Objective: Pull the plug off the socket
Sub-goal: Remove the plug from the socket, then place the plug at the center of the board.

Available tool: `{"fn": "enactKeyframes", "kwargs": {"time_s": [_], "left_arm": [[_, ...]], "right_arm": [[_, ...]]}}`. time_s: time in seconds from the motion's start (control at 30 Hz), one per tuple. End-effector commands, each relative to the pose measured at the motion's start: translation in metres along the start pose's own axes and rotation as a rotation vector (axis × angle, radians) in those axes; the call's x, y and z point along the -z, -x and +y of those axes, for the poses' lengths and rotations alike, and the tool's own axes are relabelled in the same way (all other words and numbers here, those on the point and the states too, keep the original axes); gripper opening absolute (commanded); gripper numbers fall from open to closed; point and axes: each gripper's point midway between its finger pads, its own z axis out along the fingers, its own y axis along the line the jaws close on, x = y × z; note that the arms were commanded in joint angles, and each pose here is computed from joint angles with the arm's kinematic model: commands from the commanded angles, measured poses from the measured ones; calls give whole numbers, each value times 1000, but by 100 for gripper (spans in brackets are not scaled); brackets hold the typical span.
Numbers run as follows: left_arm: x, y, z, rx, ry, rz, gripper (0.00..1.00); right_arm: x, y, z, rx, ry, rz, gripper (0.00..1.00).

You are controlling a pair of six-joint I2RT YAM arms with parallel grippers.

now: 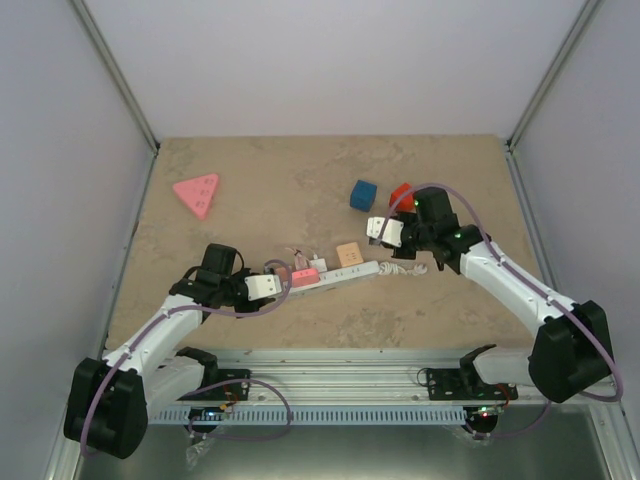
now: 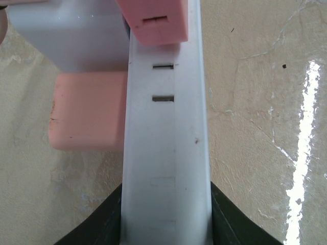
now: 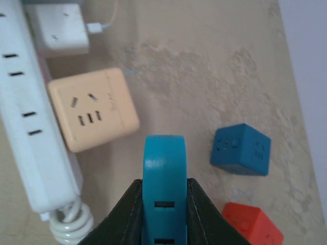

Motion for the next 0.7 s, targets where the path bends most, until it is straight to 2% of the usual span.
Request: {"fn": "enactKeyframes", "kwargs": {"time_s": [0.0,0.37,0.67], "left_arm": [[6,9,11,-18,49,-36,0],[7,10,11,-20,53,-38,0],[8,11,11,-21,56,-44,0]], "right_arm": [[1,-13,-28,-57,-123,36,0],[1,-65,-58,-167,-245,171,1],[16,-102,-77,-234,-320,221,1]]}}
